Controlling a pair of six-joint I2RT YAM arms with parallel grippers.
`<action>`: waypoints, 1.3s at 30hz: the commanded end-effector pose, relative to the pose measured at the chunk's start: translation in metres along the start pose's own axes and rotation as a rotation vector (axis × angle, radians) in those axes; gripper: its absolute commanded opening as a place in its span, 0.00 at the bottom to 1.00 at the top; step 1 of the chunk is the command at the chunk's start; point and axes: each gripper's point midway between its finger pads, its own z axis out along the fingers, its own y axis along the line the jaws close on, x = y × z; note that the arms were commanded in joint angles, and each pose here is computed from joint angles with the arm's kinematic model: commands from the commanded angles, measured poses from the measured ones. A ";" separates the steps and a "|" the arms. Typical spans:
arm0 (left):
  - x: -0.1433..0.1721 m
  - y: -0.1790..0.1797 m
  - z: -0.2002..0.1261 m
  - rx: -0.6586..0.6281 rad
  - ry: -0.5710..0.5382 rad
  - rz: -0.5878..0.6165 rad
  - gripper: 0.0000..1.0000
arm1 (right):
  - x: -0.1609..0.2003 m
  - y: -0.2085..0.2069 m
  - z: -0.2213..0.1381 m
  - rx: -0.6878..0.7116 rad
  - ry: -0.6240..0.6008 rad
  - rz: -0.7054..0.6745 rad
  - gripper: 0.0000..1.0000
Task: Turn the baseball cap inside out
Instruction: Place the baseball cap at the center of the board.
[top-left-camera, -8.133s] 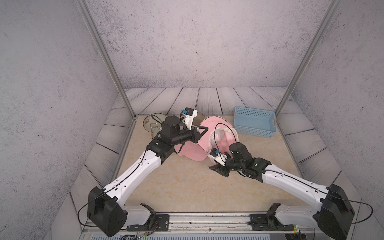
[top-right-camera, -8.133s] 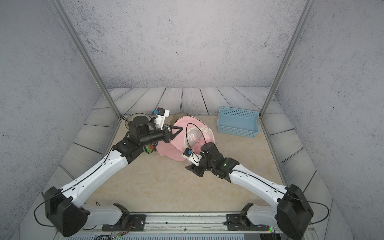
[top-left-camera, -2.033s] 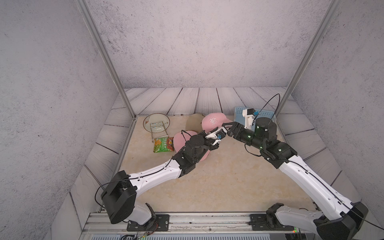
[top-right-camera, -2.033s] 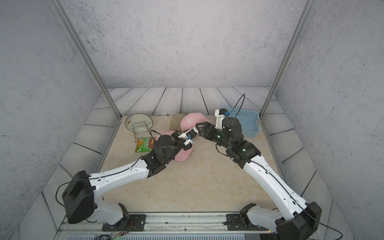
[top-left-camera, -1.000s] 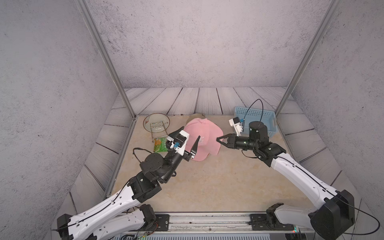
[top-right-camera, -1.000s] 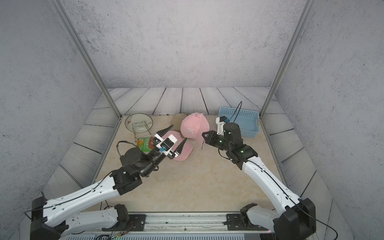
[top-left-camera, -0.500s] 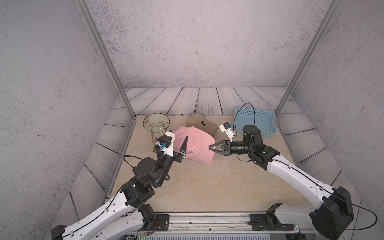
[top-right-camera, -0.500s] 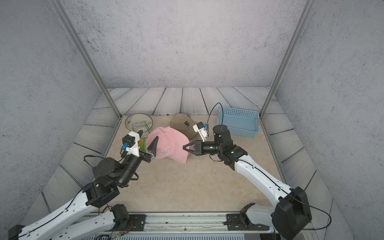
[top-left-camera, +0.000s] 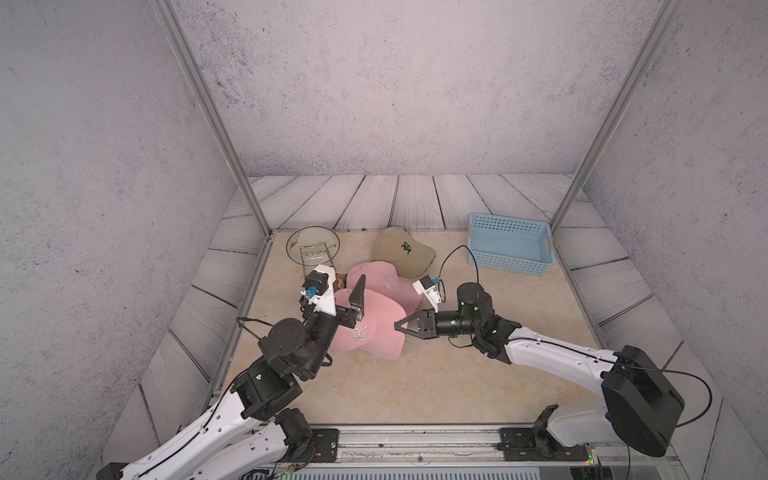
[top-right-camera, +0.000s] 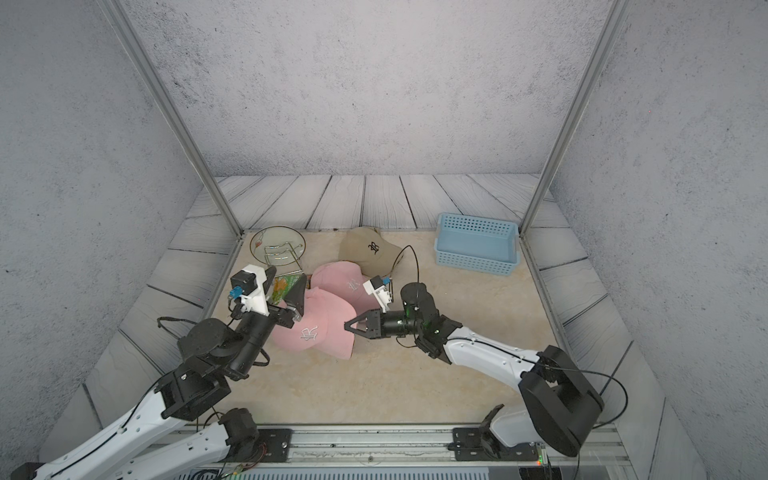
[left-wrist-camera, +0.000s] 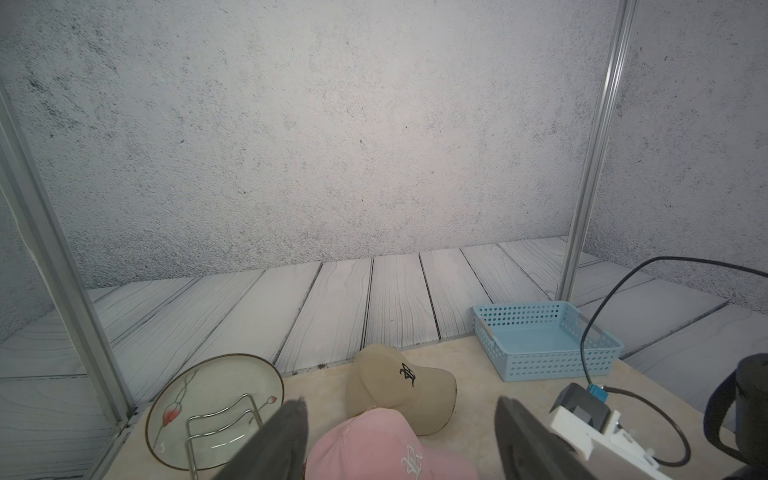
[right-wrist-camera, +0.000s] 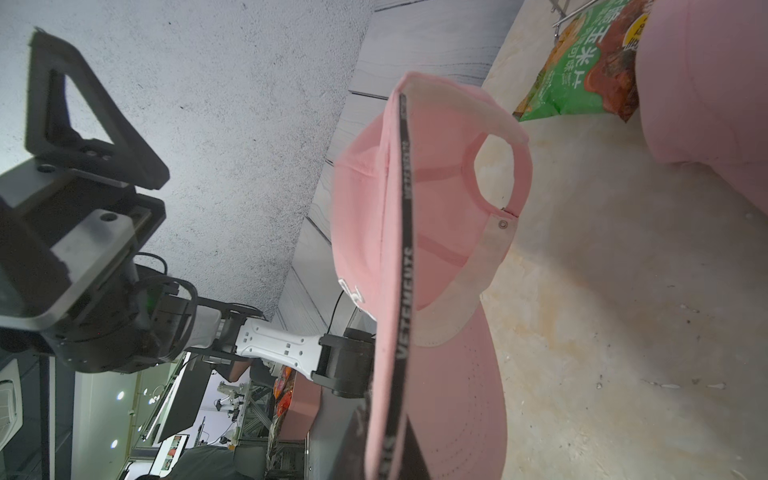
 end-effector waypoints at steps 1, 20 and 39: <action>0.002 0.003 -0.001 -0.009 0.012 -0.029 0.76 | -0.012 0.006 0.011 -0.039 -0.072 -0.028 0.00; 0.018 -0.005 0.009 0.005 0.067 -0.006 0.77 | 0.028 -0.067 0.050 -0.001 -0.034 0.163 0.00; 0.021 -0.004 0.010 -0.007 0.077 0.010 0.77 | 0.058 -0.134 0.039 0.151 -0.086 0.318 0.23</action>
